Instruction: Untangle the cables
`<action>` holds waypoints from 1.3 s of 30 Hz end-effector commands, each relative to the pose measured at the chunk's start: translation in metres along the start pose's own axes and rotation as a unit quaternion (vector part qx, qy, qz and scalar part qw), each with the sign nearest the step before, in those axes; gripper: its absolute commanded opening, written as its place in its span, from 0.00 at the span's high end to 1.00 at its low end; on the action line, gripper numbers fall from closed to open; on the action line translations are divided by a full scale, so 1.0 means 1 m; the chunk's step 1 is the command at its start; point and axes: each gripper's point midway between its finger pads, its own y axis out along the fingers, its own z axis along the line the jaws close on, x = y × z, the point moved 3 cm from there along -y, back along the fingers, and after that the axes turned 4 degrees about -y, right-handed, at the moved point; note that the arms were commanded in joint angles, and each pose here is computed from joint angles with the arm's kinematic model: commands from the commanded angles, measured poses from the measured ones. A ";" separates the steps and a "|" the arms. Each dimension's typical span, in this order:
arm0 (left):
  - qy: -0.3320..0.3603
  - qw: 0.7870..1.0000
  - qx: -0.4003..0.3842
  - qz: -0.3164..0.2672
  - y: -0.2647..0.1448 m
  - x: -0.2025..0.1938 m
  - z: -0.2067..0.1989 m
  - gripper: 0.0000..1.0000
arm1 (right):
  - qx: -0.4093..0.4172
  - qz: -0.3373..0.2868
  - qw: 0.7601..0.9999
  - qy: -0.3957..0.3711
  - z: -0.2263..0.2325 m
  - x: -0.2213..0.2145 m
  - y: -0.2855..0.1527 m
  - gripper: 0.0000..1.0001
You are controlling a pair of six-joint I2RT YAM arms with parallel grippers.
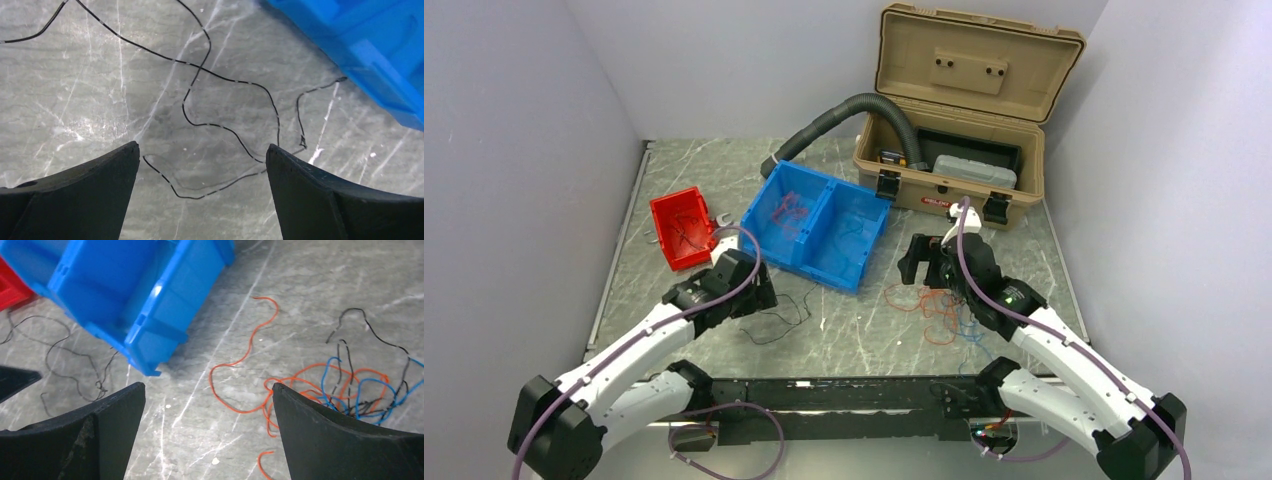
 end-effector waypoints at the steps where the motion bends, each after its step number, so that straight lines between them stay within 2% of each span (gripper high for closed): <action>1: -0.067 0.996 -0.008 -0.062 0.021 0.022 -0.007 0.03 | 0.067 -0.037 0.997 -0.015 0.020 0.017 -0.007 0.00; 9: -0.065 0.992 0.050 -0.091 0.058 0.035 0.002 0.13 | 0.073 -0.047 0.996 -0.025 0.023 0.026 -0.012 0.00; 12: -0.065 0.990 0.090 -0.087 0.069 0.036 0.009 0.24 | 0.067 -0.058 0.996 -0.022 0.021 0.031 -0.016 0.01; 17: -0.077 0.985 0.132 -0.078 0.084 0.038 0.022 0.33 | 0.071 -0.093 0.993 -0.011 0.019 0.040 -0.027 0.02; 19: -0.080 0.985 0.134 -0.073 0.089 0.039 0.023 0.40 | 0.070 -0.097 0.993 -0.009 0.018 0.042 -0.029 0.02; 22: -0.081 0.986 0.127 -0.074 0.093 0.040 0.023 0.65 | 0.065 -0.100 0.993 -0.010 0.016 0.042 -0.031 0.02; 25: -0.081 0.985 0.130 -0.082 0.093 0.041 0.027 0.79 | 0.066 -0.100 0.993 -0.015 0.017 0.043 -0.030 0.02; 28: -0.080 0.983 0.142 -0.088 0.091 0.043 0.034 0.89 | 0.067 -0.098 0.993 -0.018 0.018 0.045 -0.031 0.02; 29: -0.076 0.982 0.144 -0.091 0.089 0.044 0.035 1.00 | 0.066 -0.098 0.993 -0.019 0.018 0.046 -0.031 0.02; 34: -0.039 0.987 0.114 -0.103 0.064 0.054 0.030 1.00 | 0.068 -0.101 0.992 -0.020 0.017 0.044 -0.031 0.02; 39: 0.005 0.989 0.120 -0.081 0.021 0.068 0.028 1.00 | 0.079 -0.094 0.992 -0.024 0.021 0.042 -0.027 0.02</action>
